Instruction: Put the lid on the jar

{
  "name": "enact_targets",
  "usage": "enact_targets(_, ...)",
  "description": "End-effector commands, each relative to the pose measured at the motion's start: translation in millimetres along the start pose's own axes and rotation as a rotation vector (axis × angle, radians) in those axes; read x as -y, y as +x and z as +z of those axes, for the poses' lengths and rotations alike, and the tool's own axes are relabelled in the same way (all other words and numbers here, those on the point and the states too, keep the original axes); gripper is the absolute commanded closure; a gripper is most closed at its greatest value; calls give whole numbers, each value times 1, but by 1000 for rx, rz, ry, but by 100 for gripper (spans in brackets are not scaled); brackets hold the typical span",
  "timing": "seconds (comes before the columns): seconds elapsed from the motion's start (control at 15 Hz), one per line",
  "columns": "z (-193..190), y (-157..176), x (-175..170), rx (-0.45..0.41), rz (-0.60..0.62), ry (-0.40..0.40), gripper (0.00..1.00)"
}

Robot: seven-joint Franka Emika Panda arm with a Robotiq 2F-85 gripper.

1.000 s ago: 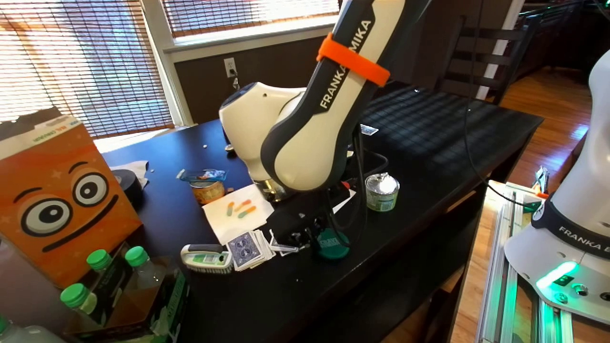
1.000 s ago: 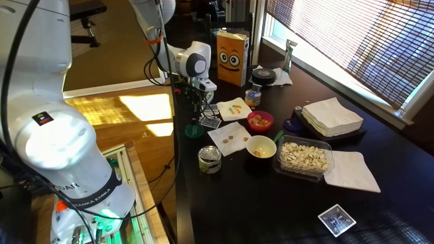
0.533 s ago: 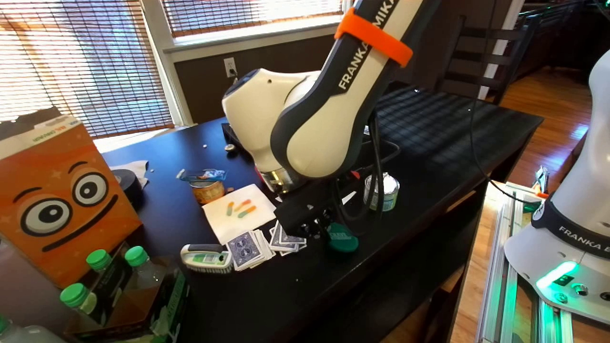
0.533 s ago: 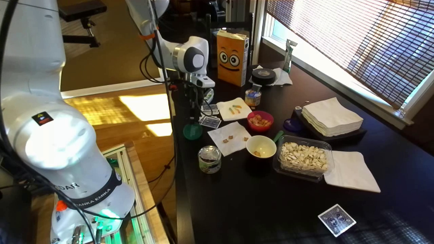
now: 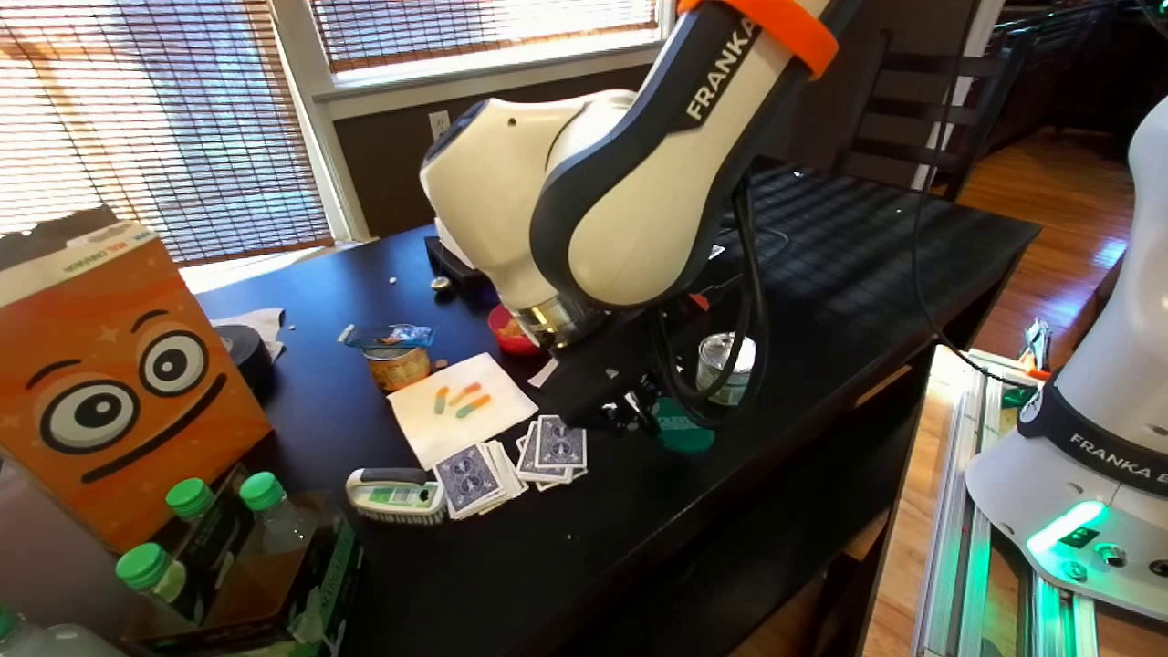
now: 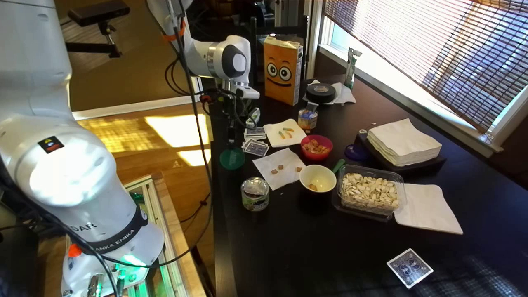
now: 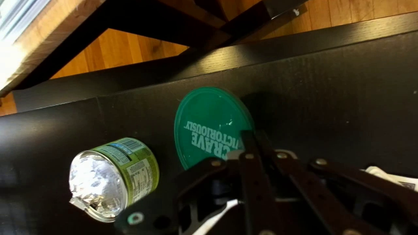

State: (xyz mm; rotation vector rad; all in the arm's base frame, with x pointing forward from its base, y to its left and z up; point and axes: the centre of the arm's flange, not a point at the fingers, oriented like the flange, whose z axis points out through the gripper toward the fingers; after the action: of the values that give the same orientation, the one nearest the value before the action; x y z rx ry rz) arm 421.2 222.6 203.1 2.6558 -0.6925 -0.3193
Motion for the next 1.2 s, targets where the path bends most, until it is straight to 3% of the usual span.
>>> enact_targets(0.0,-20,-7,-24,-33,26,-70,99)
enact_targets(0.4,-37,1,-59,-55,45,-134,99)
enact_targets(0.6,-40,14,-73,-82,51,-106,99)
enact_targets(0.67,-38,14,-55,-50,59,-120,95)
enact_targets(1.13,-40,18,-64,-52,65,-116,95)
